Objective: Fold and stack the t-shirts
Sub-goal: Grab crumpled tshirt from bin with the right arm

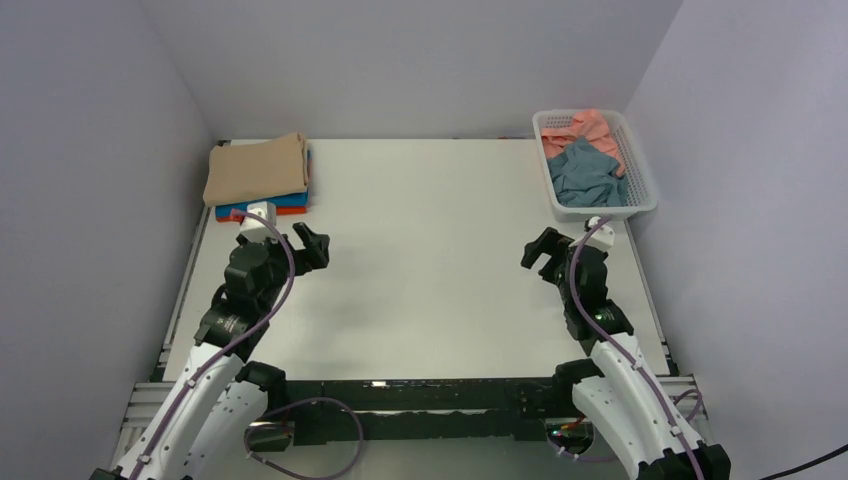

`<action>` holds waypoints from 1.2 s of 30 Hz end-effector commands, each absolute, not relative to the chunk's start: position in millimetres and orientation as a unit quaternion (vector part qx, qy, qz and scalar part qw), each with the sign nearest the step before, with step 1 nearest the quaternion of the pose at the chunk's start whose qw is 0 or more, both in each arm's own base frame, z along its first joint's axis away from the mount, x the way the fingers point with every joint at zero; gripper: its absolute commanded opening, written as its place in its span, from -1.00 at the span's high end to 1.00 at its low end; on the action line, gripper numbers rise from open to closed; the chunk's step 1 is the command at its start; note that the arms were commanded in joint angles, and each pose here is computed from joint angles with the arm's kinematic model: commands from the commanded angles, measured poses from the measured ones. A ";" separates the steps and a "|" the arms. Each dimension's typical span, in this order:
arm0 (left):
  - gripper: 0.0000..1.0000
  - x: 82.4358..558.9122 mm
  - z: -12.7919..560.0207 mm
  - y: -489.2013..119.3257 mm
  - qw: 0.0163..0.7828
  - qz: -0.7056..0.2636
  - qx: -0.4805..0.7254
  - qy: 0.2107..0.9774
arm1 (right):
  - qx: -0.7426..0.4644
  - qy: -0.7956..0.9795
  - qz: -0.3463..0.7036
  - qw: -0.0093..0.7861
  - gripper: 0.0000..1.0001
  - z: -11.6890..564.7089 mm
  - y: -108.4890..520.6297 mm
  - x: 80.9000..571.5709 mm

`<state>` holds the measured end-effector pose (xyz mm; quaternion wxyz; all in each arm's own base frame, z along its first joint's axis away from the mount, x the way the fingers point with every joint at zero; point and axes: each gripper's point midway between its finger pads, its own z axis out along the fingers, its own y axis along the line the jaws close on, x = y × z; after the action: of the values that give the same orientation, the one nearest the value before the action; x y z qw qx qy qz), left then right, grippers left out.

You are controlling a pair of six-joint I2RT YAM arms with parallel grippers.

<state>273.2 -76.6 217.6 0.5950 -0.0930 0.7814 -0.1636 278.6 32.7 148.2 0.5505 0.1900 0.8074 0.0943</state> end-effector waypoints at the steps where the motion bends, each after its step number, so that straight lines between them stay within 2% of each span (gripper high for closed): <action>1: -0.99 276.0 230.7 -80.1 0.610 -0.173 -0.085 0.769 | 0.179 0.773 0.123 0.596 -1.00 188.6 40.8 300.3; 8: -0.99 278.8 223.0 -76.8 0.603 -0.160 -0.089 0.776 | 0.182 0.769 0.104 0.604 -1.00 233.9 43.3 352.6; 12: -0.99 281.2 223.6 -78.1 0.604 -0.159 -0.084 0.777 | 0.234 0.797 0.013 0.557 -1.00 236.6 10.0 394.5; 19: -0.99 285.1 219.9 -73.1 0.605 -0.144 -0.091 0.778 | 0.274 0.808 -0.017 0.521 -0.99 234.9 -52.3 475.3; 24: -0.99 286.5 215.9 -69.5 0.600 -0.131 -0.096 0.783 | 0.290 0.833 -0.078 0.465 -0.98 209.4 -90.6 507.9; 36: -0.99 290.9 215.9 -70.7 0.596 -0.129 -0.095 0.787 | 0.321 0.867 -0.088 0.371 -0.68 111.1 -134.0 542.7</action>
<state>284.3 -71.4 191.7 0.5669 -0.0960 0.8085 -0.1256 538.9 -125.9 120.1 0.3895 0.3187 0.8604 -0.0801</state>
